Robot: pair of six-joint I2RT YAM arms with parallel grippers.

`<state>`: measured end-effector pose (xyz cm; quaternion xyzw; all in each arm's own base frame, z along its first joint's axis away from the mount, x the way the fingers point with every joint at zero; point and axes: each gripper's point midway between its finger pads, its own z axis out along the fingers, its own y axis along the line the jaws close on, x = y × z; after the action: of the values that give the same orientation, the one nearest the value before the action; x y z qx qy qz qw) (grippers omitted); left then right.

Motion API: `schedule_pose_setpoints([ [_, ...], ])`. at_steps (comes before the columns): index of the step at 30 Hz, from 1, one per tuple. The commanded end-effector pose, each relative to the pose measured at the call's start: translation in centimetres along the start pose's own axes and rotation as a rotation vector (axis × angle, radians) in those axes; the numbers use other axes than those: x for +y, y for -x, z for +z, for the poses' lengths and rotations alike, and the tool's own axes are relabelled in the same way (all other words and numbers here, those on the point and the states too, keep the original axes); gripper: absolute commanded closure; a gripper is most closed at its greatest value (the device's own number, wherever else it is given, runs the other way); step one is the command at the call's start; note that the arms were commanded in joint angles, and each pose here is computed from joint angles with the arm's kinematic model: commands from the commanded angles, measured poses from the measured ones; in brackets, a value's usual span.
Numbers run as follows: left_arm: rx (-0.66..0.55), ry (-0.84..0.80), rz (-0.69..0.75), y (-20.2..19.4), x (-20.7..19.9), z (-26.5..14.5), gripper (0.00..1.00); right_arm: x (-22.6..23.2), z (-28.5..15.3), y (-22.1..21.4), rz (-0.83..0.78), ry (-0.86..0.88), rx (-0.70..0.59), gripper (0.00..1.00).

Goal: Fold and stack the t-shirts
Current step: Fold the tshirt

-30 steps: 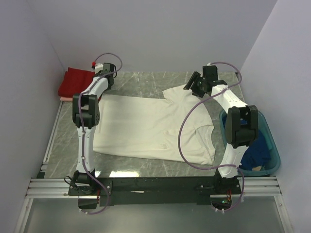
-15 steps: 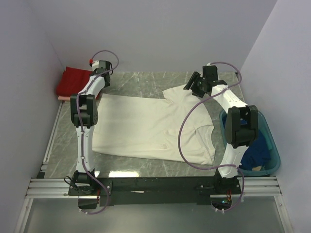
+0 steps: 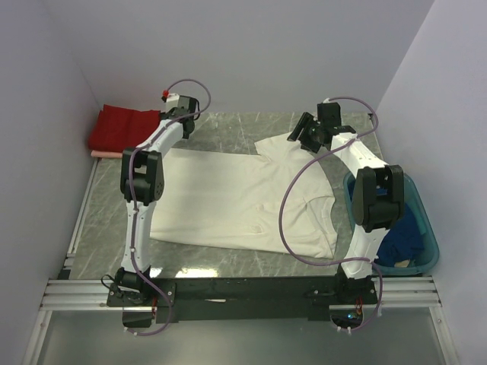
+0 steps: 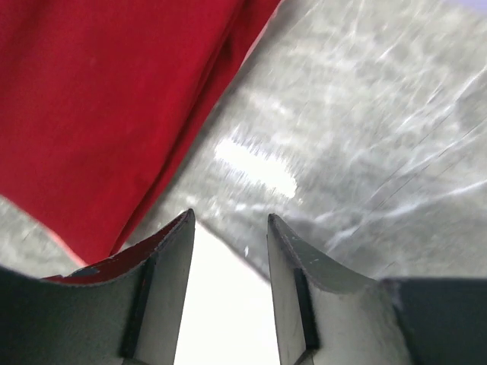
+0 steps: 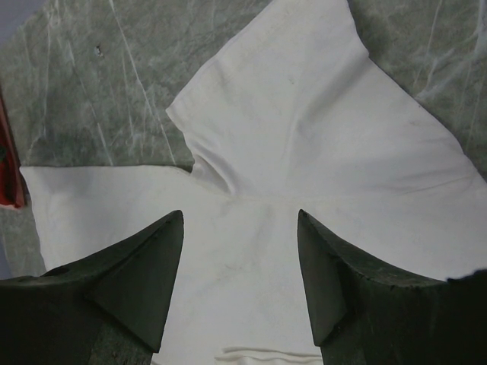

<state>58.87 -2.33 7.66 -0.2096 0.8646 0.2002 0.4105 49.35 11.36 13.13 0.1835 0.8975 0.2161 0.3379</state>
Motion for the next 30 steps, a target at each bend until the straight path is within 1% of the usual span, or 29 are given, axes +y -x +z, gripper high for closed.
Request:
schedule_pose_setpoints([
  [1,-0.02,0.092,-0.034,1.5,2.1,-0.8,0.52,1.6,-1.0,2.0,-0.025,0.045,-0.055,0.32],
  [11,0.075,0.025,-0.044,-1.1,0.5,0.3,0.53,1.7,-0.7,1.6,-0.026,0.057,-0.037,0.32],
  [21,0.202,-0.017,-0.116,-3.9,1.2,2.9,0.55,1.7,-0.3,1.3,-0.027,0.059,-0.027,0.33],
  [24,0.219,-0.015,-0.133,-4.4,1.8,3.0,0.55,1.5,0.0,1.2,-0.026,0.054,-0.019,0.32],
  [27,0.222,-0.022,-0.142,-4.7,1.9,3.1,0.58,1.3,0.0,1.3,-0.025,0.046,-0.02,0.32],
  [30,0.229,-0.026,-0.144,-4.7,1.9,3.0,0.63,0.9,0.2,1.4,-0.028,0.02,-0.021,0.32],
])
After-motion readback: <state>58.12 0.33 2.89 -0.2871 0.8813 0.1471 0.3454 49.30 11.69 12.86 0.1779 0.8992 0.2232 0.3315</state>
